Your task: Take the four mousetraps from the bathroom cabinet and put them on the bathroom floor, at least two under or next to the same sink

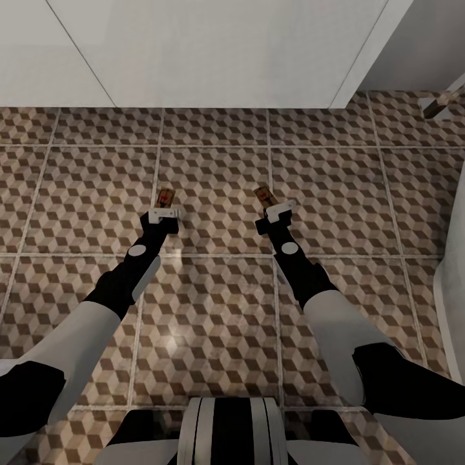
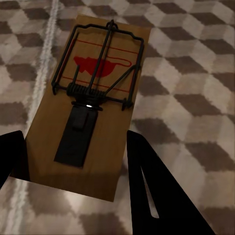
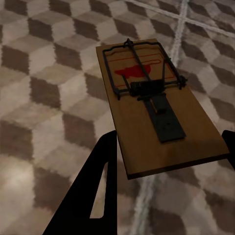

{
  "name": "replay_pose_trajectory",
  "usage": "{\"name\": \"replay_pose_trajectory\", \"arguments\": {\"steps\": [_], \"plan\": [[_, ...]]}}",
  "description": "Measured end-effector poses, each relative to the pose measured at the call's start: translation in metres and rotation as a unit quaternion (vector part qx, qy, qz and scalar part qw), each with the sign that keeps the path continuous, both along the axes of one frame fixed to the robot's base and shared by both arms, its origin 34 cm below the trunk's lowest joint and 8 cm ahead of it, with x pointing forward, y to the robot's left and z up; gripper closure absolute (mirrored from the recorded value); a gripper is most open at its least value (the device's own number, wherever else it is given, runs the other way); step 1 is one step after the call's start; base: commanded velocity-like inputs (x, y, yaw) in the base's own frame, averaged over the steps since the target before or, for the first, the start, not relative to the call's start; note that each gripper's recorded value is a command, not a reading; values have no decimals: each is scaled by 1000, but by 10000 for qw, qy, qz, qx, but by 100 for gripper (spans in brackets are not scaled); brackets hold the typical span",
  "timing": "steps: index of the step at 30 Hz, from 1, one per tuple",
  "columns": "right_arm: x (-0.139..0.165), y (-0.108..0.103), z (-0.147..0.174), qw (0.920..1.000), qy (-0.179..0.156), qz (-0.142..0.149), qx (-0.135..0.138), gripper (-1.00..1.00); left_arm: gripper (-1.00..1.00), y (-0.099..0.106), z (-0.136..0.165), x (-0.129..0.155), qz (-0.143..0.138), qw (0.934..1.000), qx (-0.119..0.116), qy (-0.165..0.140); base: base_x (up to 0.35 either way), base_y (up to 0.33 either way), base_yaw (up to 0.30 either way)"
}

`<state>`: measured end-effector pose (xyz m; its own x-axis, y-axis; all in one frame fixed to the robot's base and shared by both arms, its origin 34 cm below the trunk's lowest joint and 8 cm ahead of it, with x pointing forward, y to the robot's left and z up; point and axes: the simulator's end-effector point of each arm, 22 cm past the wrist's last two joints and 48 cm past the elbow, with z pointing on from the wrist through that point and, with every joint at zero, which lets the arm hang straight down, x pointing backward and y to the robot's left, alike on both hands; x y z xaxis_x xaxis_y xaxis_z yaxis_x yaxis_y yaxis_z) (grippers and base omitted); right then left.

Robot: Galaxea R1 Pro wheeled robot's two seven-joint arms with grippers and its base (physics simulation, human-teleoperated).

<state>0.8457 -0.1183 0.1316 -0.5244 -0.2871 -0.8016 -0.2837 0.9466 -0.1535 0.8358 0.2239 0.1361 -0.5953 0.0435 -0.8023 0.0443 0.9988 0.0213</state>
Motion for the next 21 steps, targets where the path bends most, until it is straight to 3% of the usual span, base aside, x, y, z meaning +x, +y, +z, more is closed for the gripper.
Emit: {"name": "replay_pose_trajectory", "arguments": {"steps": [13,16,18,21], "plan": [[-3,-3,-5,9999,139,-41,-57,100,100,-2,-1,-1,16,10000,-21,47,0,0,0],[-12,-8,-17,9986,485,-82,-178,100,100,-8,-24,-19,15,9980,-2,630,0,0,0],[-18,-12,-24,9971,711,-116,-250,100,100,-14,-40,-37,-17,9924,16,1231,0,0,0],[-20,-14,-27,9960,835,-131,-302,100,100,-25,-45,-44,-33,9878,-34,1559,0,0,0]]}}
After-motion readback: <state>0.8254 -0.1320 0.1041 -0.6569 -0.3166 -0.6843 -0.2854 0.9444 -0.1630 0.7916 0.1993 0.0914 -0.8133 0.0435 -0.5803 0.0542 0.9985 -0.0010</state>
